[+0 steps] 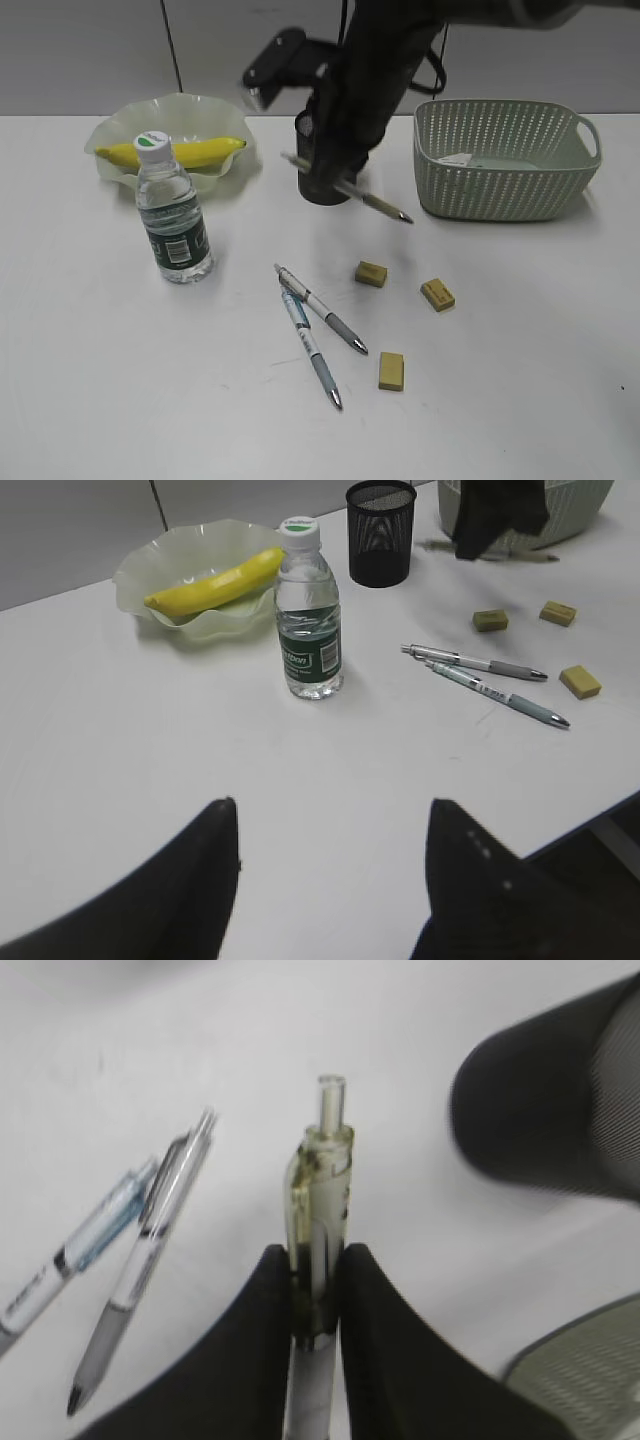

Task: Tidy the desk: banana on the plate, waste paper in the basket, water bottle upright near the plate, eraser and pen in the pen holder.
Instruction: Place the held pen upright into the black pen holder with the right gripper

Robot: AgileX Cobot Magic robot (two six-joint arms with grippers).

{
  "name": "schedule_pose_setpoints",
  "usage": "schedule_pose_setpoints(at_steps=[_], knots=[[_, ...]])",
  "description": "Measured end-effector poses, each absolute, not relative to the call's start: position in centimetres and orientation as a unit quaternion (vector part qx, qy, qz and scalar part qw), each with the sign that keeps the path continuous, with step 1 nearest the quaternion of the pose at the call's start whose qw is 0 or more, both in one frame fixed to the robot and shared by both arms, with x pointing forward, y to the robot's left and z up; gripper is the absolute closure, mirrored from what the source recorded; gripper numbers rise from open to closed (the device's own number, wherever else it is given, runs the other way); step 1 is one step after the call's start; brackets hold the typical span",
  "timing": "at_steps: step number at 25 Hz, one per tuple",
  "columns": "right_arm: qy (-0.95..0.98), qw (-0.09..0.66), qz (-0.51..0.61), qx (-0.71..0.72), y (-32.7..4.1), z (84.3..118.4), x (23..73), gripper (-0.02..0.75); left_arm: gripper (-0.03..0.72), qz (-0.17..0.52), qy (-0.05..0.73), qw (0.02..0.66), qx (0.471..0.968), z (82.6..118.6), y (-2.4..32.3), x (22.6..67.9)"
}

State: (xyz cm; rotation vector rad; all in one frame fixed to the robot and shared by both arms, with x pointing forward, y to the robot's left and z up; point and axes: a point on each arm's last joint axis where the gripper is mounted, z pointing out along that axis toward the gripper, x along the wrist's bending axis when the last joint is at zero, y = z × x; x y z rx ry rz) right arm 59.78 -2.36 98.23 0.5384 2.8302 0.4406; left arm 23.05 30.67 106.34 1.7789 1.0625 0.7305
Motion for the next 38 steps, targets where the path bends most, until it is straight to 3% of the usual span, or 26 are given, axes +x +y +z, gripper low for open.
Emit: schedule_pose_setpoints(at_steps=[5, 11, 18, 38], knots=[[0.913, 0.212, 0.285, 0.201, -1.3, 104.3, 61.1, 0.618, 0.251, 0.296, 0.431, 0.455, 0.721, 106.3, 30.7, 23.0], [0.818, 0.282, 0.425, 0.267, -0.7, 106.3, 63.5, 0.618, 0.253, 0.296, 0.431, 0.455, 0.721, 106.3, 30.7, 23.0], [0.732, 0.301, 0.503, 0.348, -2.3, 105.2, 66.9, 0.618, 0.253, 0.296, 0.431, 0.455, 0.721, 106.3, 30.7, 23.1], [0.706, 0.295, 0.486, 0.424, -4.1, 97.6, 70.6, 0.619, 0.253, 0.296, 0.431, 0.455, 0.721, 106.3, 30.7, 23.1]])
